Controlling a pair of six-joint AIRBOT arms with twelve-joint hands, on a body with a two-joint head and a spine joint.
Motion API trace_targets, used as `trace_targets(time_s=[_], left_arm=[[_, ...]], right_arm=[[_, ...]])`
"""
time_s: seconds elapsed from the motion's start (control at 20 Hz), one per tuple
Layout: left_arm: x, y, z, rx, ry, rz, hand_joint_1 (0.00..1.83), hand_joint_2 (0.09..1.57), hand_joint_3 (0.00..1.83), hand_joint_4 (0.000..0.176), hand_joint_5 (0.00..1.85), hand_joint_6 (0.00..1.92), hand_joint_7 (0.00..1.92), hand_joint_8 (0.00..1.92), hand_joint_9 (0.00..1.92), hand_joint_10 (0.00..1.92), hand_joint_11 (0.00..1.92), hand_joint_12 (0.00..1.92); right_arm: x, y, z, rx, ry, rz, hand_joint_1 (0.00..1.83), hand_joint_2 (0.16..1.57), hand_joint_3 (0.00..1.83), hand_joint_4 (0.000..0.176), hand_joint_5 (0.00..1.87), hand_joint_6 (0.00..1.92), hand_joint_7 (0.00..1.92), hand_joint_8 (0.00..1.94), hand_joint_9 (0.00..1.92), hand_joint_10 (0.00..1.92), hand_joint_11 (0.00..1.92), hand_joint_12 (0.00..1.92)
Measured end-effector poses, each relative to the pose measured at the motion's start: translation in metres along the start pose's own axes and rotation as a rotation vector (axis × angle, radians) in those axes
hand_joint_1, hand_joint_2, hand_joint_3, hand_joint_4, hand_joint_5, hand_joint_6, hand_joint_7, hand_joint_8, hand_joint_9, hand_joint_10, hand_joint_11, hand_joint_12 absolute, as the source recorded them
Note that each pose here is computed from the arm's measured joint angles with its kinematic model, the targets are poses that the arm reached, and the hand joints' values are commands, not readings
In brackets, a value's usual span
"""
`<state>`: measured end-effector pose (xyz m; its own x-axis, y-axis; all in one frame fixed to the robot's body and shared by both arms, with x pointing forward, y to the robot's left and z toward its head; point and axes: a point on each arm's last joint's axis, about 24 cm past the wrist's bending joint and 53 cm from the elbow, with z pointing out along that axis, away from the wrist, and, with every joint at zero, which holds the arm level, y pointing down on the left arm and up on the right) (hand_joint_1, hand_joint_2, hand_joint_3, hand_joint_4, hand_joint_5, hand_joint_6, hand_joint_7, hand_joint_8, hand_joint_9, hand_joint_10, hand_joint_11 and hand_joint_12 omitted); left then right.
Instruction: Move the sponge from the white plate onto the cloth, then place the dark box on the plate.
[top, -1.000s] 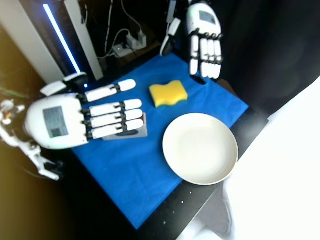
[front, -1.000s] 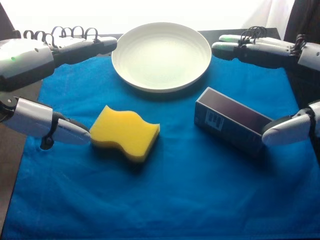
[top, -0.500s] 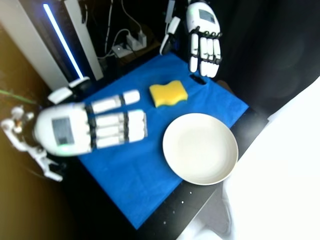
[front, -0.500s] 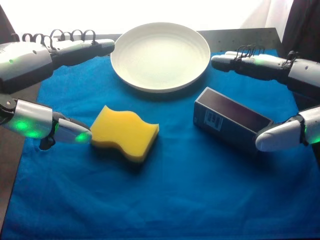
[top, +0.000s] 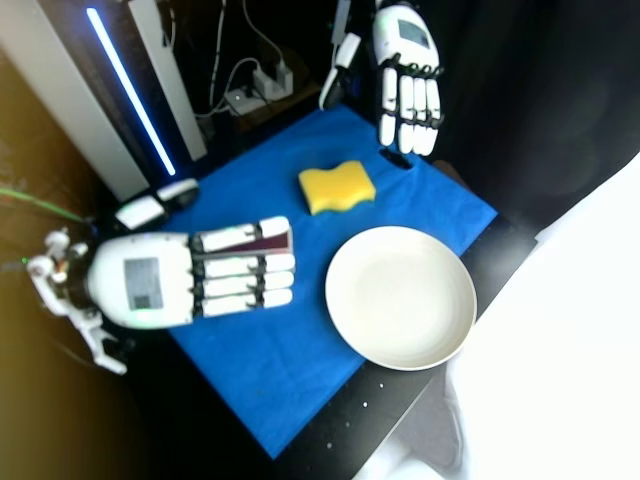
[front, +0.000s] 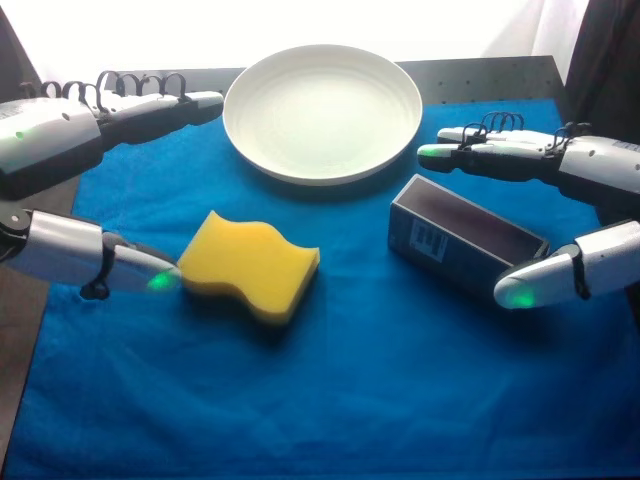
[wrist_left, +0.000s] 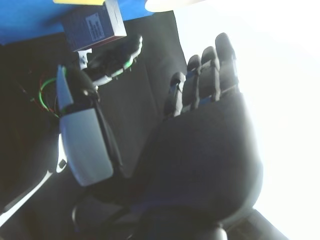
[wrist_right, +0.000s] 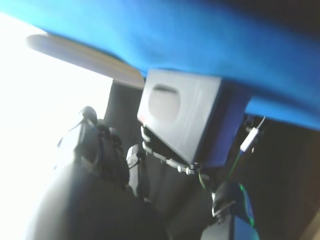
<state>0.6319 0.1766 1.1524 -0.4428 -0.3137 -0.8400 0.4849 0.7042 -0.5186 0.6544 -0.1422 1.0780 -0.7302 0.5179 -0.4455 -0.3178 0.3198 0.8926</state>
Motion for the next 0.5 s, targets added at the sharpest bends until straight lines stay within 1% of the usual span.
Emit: trace_targets(time_s=[0.05,0.15,0.2,0.3,0.35,0.4,0.5], left_arm=[[0.001,0.0,0.001,0.0,0.0,-0.007,0.73,0.92,0.0,0.094,0.09,0.0,0.14,0.0,0.11,0.0,0.0,0.46],[0.001,-0.001,0.001,0.005,-0.002,-0.009,0.75,0.94,0.0,0.082,0.1,0.0,0.15,0.0,0.13,0.0,0.0,0.48],[0.001,-0.002,0.001,0.008,-0.006,-0.012,0.77,0.94,0.0,0.069,0.11,0.0,0.16,0.0,0.14,0.01,0.0,0.52],[0.002,0.001,0.0,0.001,-0.004,-0.018,0.76,0.94,0.0,0.071,0.12,0.0,0.17,0.01,0.15,0.01,0.0,0.53],[0.003,0.001,0.0,0.0,-0.004,-0.02,0.76,0.94,0.0,0.067,0.12,0.01,0.18,0.01,0.15,0.01,0.0,0.53],[0.004,0.003,0.0,-0.004,-0.001,-0.021,0.76,0.94,0.0,0.068,0.12,0.0,0.18,0.01,0.16,0.01,0.0,0.56],[0.004,0.004,-0.001,-0.007,-0.004,-0.027,0.74,0.95,0.0,0.073,0.12,0.0,0.19,0.0,0.18,0.01,0.0,0.59]], right_arm=[[0.002,-0.002,0.001,0.005,0.001,0.004,0.47,0.85,0.0,0.176,0.1,0.0,0.01,0.0,0.0,0.0,0.02,0.01],[0.007,-0.003,0.003,0.007,0.013,0.003,0.46,0.86,0.0,0.176,0.1,0.0,0.0,0.0,0.0,0.0,0.0,0.0],[0.008,-0.003,0.003,0.008,0.018,0.001,0.47,0.86,0.01,0.176,0.11,0.0,0.0,0.0,0.0,0.0,0.0,0.0],[0.011,-0.005,0.005,0.007,0.022,0.002,0.49,0.88,0.01,0.176,0.11,0.0,0.0,0.0,0.0,0.0,0.0,0.0],[0.011,-0.006,0.005,0.01,0.023,0.002,0.52,0.88,0.01,0.176,0.13,0.01,0.0,0.0,0.0,0.0,0.0,0.0],[0.012,-0.006,0.005,0.011,0.026,0.0,0.55,0.88,0.01,0.176,0.15,0.01,0.01,0.0,0.0,0.0,0.0,0.0],[0.013,-0.007,0.005,0.014,0.029,-0.003,0.61,0.89,0.0,0.176,0.21,0.0,0.14,0.0,0.12,0.01,0.09,0.07]])
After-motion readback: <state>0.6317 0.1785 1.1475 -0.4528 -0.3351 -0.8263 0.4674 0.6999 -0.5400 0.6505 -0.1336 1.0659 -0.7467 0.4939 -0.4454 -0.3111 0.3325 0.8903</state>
